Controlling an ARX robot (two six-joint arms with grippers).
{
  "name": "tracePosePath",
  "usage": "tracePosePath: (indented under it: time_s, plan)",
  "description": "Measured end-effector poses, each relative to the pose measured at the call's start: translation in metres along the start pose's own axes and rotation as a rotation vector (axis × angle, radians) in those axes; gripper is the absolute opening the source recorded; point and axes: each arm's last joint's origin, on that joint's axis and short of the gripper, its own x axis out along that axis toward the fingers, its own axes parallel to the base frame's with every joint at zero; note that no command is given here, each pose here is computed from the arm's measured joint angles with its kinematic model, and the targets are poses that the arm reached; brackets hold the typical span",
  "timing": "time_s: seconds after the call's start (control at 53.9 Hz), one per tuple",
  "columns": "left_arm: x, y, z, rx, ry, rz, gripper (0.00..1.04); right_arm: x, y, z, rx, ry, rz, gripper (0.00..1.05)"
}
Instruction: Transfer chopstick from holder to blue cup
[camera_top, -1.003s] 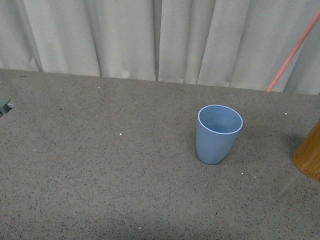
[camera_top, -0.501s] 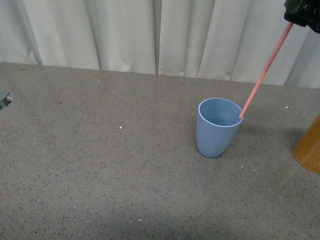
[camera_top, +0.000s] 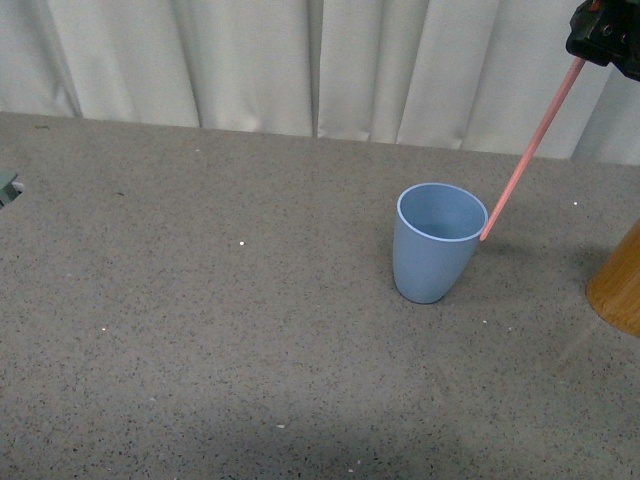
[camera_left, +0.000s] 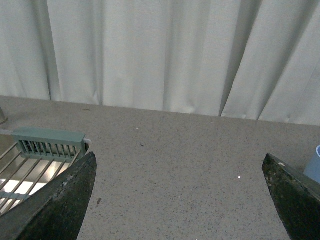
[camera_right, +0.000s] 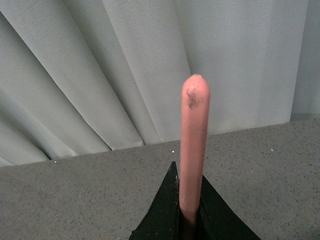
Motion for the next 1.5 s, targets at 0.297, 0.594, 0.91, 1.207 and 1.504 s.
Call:
tracePosePath:
  time_s: [0.297,0.594,0.91,1.207,1.504]
  plan:
    - [0.0,0.0,0.0,0.0,0.0,0.0,0.98,0.001,0.0,-0.002,0.005,0.01,0.0,0.02]
    - [0.0,0.0,0.0,0.0,0.0,0.0,0.98,0.001,-0.001,0.0,0.008,0.017,0.008,0.02]
    - [0.0,0.0,0.0,0.0,0.0,0.0,0.98,0.002,0.004,0.016,0.032,-0.009,0.022,0.02]
    - [0.0,0.0,0.0,0.0,0.0,0.0,0.98,0.013,0.011,0.019,0.039,-0.023,0.015,0.02]
    - [0.0,0.0,0.0,0.0,0.0,0.0,0.98,0.019,0.015,0.007,0.018,0.002,-0.002,0.17]
